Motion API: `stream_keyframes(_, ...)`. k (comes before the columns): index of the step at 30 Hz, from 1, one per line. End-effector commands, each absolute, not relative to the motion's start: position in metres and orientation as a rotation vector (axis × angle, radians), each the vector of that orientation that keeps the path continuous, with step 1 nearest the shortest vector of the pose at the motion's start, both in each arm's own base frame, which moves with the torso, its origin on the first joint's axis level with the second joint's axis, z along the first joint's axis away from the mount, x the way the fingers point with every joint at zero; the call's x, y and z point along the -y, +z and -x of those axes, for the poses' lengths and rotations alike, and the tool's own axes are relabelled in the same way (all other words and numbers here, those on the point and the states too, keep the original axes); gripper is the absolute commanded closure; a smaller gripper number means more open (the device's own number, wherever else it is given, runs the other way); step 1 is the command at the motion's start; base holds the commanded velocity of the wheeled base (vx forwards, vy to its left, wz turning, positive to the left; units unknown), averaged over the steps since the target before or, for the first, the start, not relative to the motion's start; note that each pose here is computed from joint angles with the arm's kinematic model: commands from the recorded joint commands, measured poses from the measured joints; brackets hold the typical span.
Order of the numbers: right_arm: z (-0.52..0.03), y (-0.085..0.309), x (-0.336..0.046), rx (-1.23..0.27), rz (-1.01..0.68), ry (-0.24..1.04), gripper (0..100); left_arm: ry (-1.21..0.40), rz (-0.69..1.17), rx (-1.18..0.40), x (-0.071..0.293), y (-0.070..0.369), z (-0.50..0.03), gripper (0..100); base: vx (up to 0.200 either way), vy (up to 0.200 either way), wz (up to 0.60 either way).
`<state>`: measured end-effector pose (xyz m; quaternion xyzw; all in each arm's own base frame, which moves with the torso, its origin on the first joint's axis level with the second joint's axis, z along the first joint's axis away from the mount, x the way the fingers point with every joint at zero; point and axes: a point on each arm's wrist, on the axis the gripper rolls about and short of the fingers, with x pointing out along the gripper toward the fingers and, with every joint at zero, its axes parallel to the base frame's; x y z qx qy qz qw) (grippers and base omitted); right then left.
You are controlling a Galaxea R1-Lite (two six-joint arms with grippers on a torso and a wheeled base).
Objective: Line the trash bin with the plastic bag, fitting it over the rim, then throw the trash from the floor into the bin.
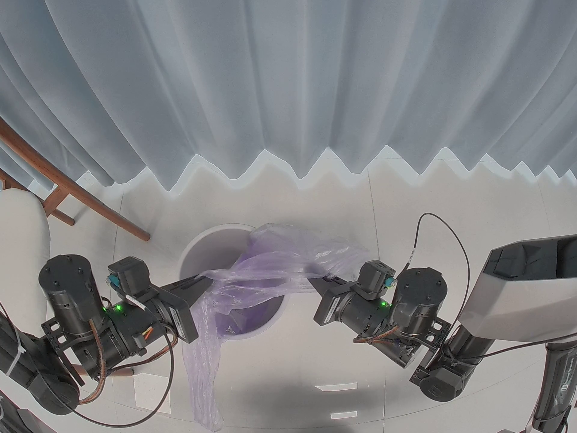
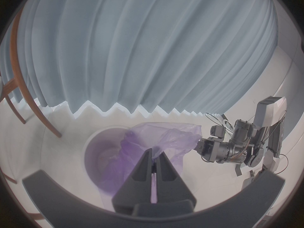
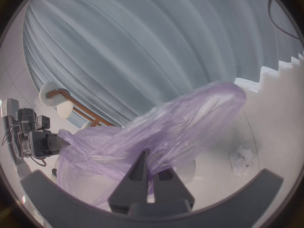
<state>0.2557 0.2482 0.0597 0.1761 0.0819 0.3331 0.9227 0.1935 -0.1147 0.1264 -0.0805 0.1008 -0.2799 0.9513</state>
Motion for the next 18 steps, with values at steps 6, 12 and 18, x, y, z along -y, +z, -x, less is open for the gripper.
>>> stream_keyframes(6, -0.260, 0.063, -0.238, -0.146, -0.341, 0.672, 100, -0.492, 0.179, -0.166, 0.101, 0.133, -0.207, 100, 0.000, 0.000, 0.00)
stream_keyframes(12, -0.260, 0.067, -0.237, -0.137, -0.342, 0.685, 100, -0.426, 0.192, -0.118, 0.081, 0.143, -0.224, 100, 0.000, 0.000, 0.00)
stream_keyframes(18, -0.259, 0.066, -0.236, -0.143, -0.331, 0.684, 100, -0.360, 0.198, -0.086, 0.065, 0.149, -0.235, 100, 0.000, 0.000, 0.00)
